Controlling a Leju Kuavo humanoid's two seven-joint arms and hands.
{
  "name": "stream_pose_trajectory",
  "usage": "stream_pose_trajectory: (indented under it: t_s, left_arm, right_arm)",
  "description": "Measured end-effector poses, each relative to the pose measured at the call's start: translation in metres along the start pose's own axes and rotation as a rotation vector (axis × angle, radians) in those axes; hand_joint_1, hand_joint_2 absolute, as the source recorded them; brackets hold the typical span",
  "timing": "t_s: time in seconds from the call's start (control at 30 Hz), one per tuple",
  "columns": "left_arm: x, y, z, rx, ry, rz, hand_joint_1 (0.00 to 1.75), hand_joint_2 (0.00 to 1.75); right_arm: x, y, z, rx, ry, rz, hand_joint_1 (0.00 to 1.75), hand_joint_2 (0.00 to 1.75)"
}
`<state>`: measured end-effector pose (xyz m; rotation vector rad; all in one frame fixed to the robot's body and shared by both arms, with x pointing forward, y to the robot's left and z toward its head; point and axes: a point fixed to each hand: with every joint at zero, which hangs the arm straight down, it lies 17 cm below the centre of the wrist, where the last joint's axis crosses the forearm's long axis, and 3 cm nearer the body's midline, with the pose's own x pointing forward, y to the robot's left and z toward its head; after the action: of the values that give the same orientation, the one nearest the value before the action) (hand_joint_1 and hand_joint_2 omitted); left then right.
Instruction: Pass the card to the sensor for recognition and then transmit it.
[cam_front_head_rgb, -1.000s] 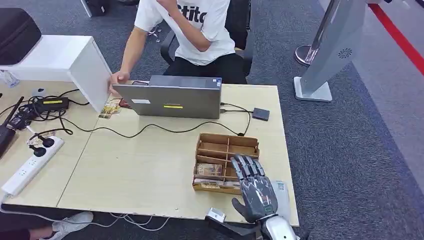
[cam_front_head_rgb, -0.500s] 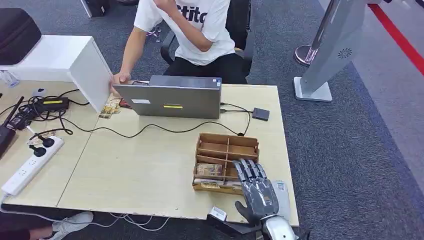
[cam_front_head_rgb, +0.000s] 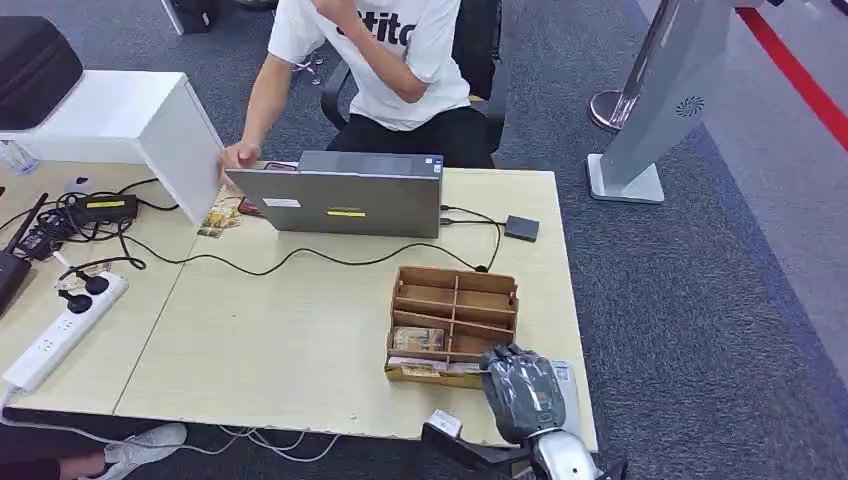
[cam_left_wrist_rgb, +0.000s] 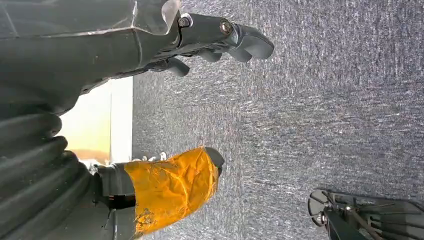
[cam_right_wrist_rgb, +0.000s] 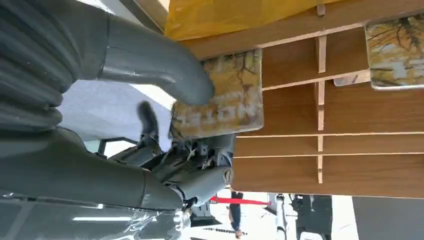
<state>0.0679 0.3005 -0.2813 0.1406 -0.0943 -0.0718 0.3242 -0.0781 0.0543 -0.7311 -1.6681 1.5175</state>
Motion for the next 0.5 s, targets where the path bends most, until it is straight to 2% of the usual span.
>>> stream_pose_trajectory:
  t_s: [0.37, 0.4, 0.47, 0.5]
  left_arm:
    - [0.000, 0.000, 0.000, 0.000, 0.000, 0.001, 0.00, 1.75]
    - [0.000, 0.000, 0.000, 0.000, 0.002, 0.004, 0.00, 1.75]
    - [-0.001, -0.003, 0.000, -0.004, 0.004, -0.013, 0.00, 1.75]
    - [-0.002, -0.004, 0.000, -0.007, 0.004, -0.028, 0.00, 1.75]
  right_arm:
    - [0.001, -0.007, -0.001, -0.030, -0.010, 0.007, 1.75, 1.75]
    - [0.008, -0.036, -0.004, -0.143, -0.040, 0.029, 1.75, 1.75]
    - [0.024, -0.155, -0.021, -0.435, -0.114, 0.079, 1.75, 1.75]
    - [0.028, -0.177, -0.031, -0.463, -0.148, 0.051, 1.75, 1.75]
